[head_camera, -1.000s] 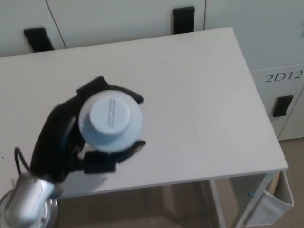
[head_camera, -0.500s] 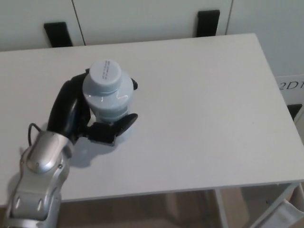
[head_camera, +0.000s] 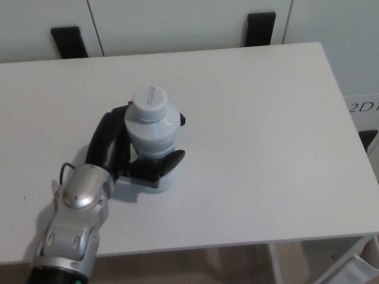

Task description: The robot picks up a bottle from a person using its left hand and walk towards the table in frontand put the bottle on the table.

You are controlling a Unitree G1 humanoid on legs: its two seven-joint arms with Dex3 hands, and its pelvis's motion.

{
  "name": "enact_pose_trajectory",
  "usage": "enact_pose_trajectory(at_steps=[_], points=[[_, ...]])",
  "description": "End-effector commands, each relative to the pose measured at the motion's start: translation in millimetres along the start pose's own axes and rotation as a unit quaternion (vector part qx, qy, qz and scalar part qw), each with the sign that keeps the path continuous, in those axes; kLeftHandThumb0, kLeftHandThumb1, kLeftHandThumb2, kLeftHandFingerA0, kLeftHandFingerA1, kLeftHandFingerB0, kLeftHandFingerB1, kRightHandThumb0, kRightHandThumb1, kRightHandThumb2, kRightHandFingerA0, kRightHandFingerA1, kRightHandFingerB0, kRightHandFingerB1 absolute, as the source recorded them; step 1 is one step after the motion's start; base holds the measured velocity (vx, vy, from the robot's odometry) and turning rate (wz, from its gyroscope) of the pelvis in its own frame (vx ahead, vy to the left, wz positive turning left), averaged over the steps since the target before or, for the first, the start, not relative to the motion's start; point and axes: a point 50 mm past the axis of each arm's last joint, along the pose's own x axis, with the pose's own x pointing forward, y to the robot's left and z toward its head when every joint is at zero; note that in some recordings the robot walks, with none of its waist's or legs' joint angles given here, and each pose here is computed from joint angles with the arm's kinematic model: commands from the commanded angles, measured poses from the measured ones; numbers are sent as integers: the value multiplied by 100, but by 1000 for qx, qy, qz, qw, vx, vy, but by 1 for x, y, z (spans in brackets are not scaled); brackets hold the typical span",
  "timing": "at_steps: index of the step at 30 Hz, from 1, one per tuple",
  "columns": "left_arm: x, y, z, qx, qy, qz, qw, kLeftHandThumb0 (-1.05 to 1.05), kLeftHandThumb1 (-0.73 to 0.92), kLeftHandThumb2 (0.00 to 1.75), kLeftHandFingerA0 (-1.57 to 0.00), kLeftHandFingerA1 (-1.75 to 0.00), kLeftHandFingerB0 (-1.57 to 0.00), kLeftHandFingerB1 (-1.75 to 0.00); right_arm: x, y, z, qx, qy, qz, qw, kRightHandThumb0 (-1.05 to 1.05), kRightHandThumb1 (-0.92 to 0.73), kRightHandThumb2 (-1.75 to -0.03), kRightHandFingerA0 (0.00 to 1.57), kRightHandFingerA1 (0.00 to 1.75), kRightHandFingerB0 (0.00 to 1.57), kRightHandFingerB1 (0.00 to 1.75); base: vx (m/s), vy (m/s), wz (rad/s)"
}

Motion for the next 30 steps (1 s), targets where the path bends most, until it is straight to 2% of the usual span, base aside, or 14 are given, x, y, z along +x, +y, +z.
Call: enact_pose_trajectory(at_steps=[1, 3, 4, 5, 6, 7, 8, 9, 10, 11, 15, 16, 18, 30], points=[[2, 0, 4, 3, -10, 5, 1000, -37, 19, 132, -124, -132, -127, -100, -1, -5, -4, 3, 9, -1, 1000, -33, -70, -60, 67, 47, 53, 40, 0, 0, 0], [1, -1, 4, 3, -10, 5, 1000, -37, 19, 132, -125, -132, -127, -99, -1, -4, -5, 3, 12, 0, 1000, -33, -70, -60, 68, 47, 54, 40, 0, 0, 0], [0, -2, 4, -4, -13, 3, 1000, -40, 30, 114, -126, -124, -117, -101, -1, -4, -5, 1, 12, 0, 1000, -33, -70, -60, 67, 46, 54, 40, 0, 0, 0], [-1, -2, 4, -15, -25, -2, 1000, -61, 54, 65, -112, -103, -90, -74, -1, -4, -5, 0, 10, 0, 1000, -34, -70, -61, 71, 49, 56, 41, 0, 0, 0], [-2, -2, 5, -16, -33, -4, 999, -61, 54, 65, -112, -103, -90, -74, -1, -4, -5, 0, 9, -1, 1000, -34, -70, -61, 71, 49, 56, 41, 0, 0, 0], [-5, -2, 4, -5, -40, -19, 999, -86, 57, 58, -80, -66, -41, -58, -1, -3, -5, -3, 9, 1, 1000, -34, -70, -60, 69, 47, 56, 41, 0, 0, 0], [-6, -2, 3, 1, -42, -25, 999, -86, 57, 58, -80, -66, -41, -58, -1, -3, -5, -5, 9, 1, 1000, -34, -70, -60, 69, 47, 56, 41, 0, 0, 0], [-9, -4, 4, 9, -51, -69, 996, -78, 42, 90, 0, -20, 0, -29, -1, -3, -5, -8, 8, 1, 1000, -33, -71, -60, 69, 47, 55, 41, 0, 0, 0], [-8, -3, 8, 27, -59, -81, 995, -77, 44, 91, 0, 0, 0, -23, 0, -4, -1, -5, 5, -1, 1000, -33, -71, -60, 70, 47, 56, 41, 0, 0, 0], [-7, -2, 10, 40, -65, -87, 993, -105, 52, 57, 0, 0, 0, -19, 1, -4, 1, -4, 4, -2, 1000, -33, -71, -60, 70, 47, 56, 40, 0, 0, 0], [-11, -2, 12, 61, -64, -114, 990, -105, 47, 57, 0, 0, 0, -21, 0, -1, -1, -5, 9, 4, 1000, -35, -70, -60, 69, 46, 54, 40, 0, 0, 0], [-12, -2, 13, 62, -65, -116, 989, -105, 39, 73, 0, 0, 0, -21, 1, -1, 0, -2, 6, 5, 1000, -34, -70, -60, 68, 47, 54, 40, 0, 0, 0], [-15, -1, 12, 72, -62, -120, 988, -105, 39, 75, 0, 0, 0, -15, 1, 0, 1, -2, 4, 4, 1000, -34, -69, -59, 70, 47, 56, 41, 0, 0, 0], [-34, 16, -9, 55, -21, -132, 989, -105, 43, 56, 0, 0, 0, -23, -3, 6, -8, -10, 12, 17, 1000, -32, -71, -61, 68, 47, 56, 41, 0, 0, 0]])
